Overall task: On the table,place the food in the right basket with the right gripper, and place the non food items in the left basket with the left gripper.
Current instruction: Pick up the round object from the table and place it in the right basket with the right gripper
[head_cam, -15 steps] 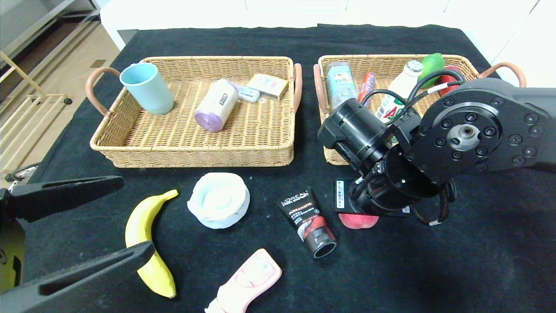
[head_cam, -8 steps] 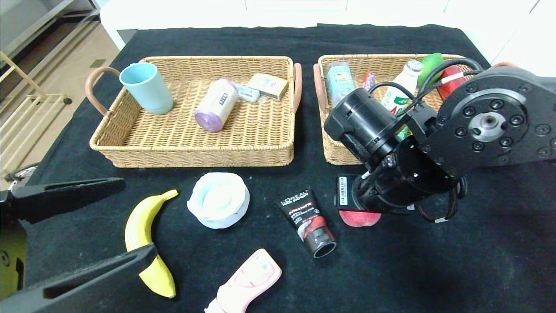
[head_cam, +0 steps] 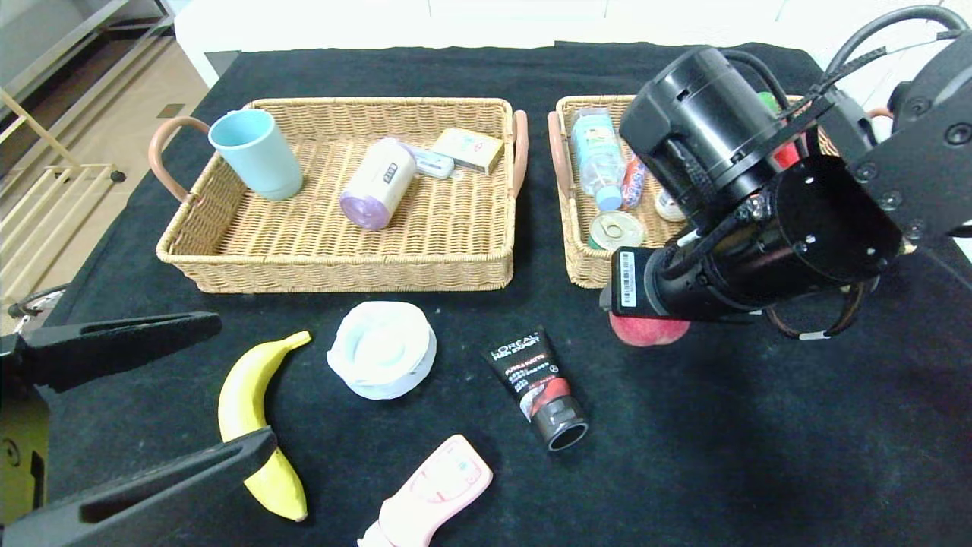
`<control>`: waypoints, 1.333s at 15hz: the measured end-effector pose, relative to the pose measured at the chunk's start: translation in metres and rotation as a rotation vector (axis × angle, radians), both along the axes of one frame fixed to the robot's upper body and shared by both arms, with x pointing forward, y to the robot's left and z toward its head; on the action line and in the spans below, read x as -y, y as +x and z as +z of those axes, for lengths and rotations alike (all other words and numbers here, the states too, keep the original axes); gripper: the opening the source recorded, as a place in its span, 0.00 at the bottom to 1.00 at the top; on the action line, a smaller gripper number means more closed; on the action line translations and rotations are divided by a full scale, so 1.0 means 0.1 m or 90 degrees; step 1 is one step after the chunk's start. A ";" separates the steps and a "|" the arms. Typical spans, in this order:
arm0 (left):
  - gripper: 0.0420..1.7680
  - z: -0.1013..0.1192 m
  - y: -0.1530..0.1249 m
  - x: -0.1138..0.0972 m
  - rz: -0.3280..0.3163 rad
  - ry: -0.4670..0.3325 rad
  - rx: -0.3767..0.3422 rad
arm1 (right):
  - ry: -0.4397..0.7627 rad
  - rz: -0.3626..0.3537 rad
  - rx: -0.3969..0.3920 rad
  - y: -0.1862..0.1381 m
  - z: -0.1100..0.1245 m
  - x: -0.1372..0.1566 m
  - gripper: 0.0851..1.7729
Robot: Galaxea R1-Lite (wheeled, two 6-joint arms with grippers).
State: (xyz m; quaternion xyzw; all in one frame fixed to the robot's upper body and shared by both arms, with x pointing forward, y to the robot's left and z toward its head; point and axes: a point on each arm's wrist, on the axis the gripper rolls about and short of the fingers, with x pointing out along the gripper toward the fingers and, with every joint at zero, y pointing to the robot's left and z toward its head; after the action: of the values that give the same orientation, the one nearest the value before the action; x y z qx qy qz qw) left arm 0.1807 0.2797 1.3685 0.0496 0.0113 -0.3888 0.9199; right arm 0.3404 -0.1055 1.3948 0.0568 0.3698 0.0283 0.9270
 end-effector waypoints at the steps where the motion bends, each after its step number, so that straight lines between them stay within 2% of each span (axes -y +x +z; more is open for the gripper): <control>1: 0.97 0.00 0.00 0.00 0.000 0.000 0.001 | -0.016 0.006 0.017 0.00 0.03 0.01 0.63; 3: 0.97 0.01 0.01 0.00 0.001 0.000 0.001 | -0.032 0.006 0.050 0.01 0.09 0.01 0.63; 8: 0.97 0.01 0.01 0.01 0.001 0.000 -0.001 | -0.004 -0.018 0.171 0.17 0.26 -0.01 0.63; 11: 0.97 0.00 0.02 0.01 0.001 0.001 -0.002 | 0.015 -0.030 0.226 0.27 0.33 0.01 0.63; 14: 0.97 0.01 0.02 0.01 0.001 0.001 -0.001 | 0.030 -0.047 0.246 0.37 0.34 0.03 0.63; 17: 0.97 0.01 0.02 0.01 0.001 0.000 -0.001 | 0.039 -0.094 0.286 0.55 0.32 0.05 0.63; 20: 0.97 0.01 0.02 0.01 0.001 0.000 -0.001 | 0.037 -0.106 0.294 0.67 0.25 0.05 0.63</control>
State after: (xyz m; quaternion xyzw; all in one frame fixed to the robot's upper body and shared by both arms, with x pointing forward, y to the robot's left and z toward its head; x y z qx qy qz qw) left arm 0.1829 0.2787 1.3698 0.0492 0.0120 -0.3879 0.9203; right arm 0.4070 -0.1102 1.4197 0.1055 0.1412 -0.0256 0.9840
